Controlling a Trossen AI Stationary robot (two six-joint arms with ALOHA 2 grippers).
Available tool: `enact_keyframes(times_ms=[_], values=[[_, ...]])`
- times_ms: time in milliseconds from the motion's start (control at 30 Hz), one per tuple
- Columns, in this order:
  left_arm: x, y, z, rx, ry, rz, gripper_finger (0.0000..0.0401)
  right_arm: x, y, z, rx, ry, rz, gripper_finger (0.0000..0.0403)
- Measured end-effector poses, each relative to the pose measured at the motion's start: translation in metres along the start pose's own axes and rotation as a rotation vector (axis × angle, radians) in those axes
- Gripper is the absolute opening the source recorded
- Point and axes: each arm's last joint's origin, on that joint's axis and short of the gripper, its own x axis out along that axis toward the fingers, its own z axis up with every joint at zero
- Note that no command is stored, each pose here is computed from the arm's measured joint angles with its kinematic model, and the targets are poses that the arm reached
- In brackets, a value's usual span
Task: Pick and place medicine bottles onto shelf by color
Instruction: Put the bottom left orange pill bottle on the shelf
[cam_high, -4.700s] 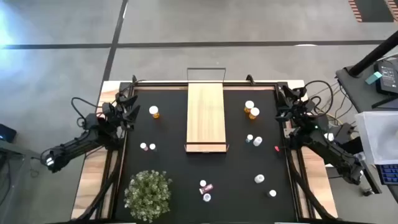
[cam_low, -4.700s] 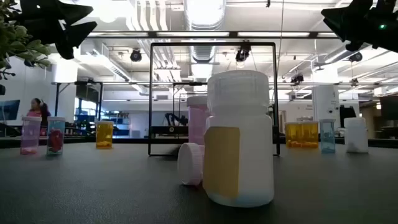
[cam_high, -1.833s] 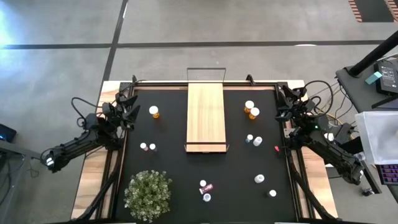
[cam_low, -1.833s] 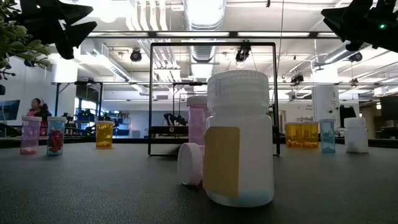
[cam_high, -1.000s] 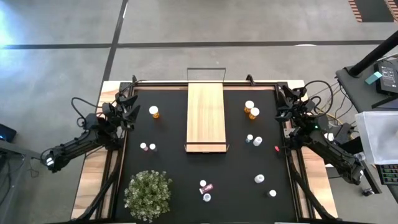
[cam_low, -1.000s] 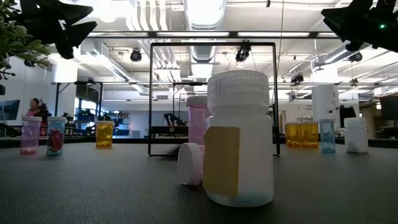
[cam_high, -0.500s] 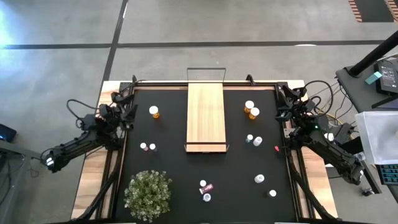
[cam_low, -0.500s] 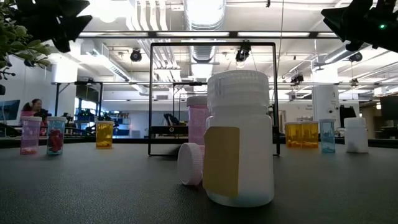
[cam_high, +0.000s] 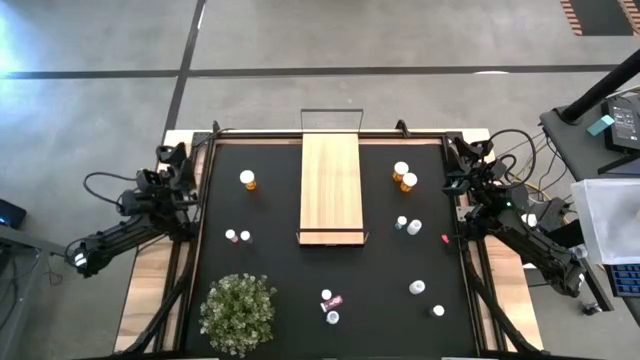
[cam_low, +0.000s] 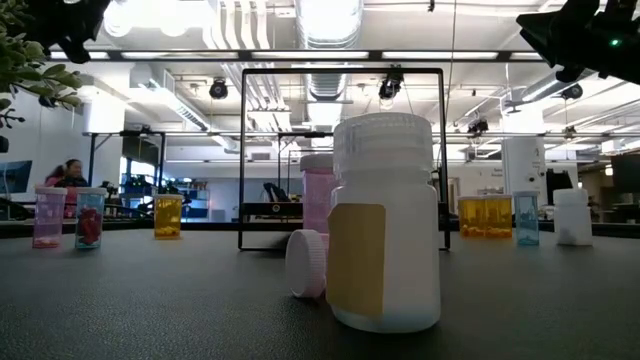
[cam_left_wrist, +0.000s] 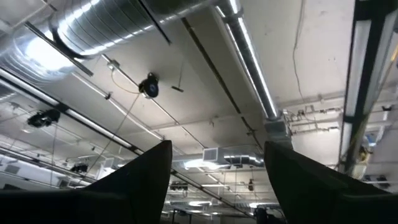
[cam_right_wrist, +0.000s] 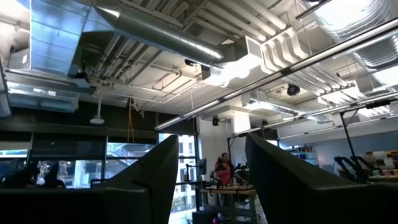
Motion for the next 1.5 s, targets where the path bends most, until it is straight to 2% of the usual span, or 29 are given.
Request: enact_keyframes(times_ms=[333, 467, 700, 867, 1000, 1133, 1400, 1500], values=[[0.016, -0.002, 0.024, 0.001, -0.069, 0.002, 0.0238, 0.000, 0.000, 0.000, 0.000, 0.002, 0.000, 0.0178], [0.030, -0.002, 0.026, 0.131, -0.032, 0.056, 0.0238, 0.000, 0.000, -0.001, 0.001, 0.007, 0.000, 0.0178], [0.053, -0.005, 0.020, 0.272, 0.043, 0.032, 0.0238, 0.000, 0.000, -0.001, 0.001, 0.009, -0.001, 0.0178], [0.068, -0.006, 0.020, 0.362, 0.014, 0.030, 0.0238, 0.000, 0.000, -0.001, 0.002, 0.014, -0.001, 0.0178], [0.081, -0.007, 0.017, 0.364, 0.037, 0.028, 0.0238, 0.000, 0.000, -0.001, 0.002, 0.014, -0.001, 0.0178], [0.090, -0.007, 0.013, 0.311, 0.059, 0.043, 0.0238, 0.000, 0.000, -0.001, 0.002, 0.014, -0.001, 0.0178], [0.108, -0.009, 0.009, 0.315, 0.084, 0.039, 0.0238, 0.000, 0.000, -0.001, 0.002, 0.014, -0.001, 0.0178], [0.117, -0.011, 0.011, 0.222, 0.073, 0.023, 0.0238, 0.000, 0.000, -0.001, 0.002, 0.014, -0.001, 0.0178]])
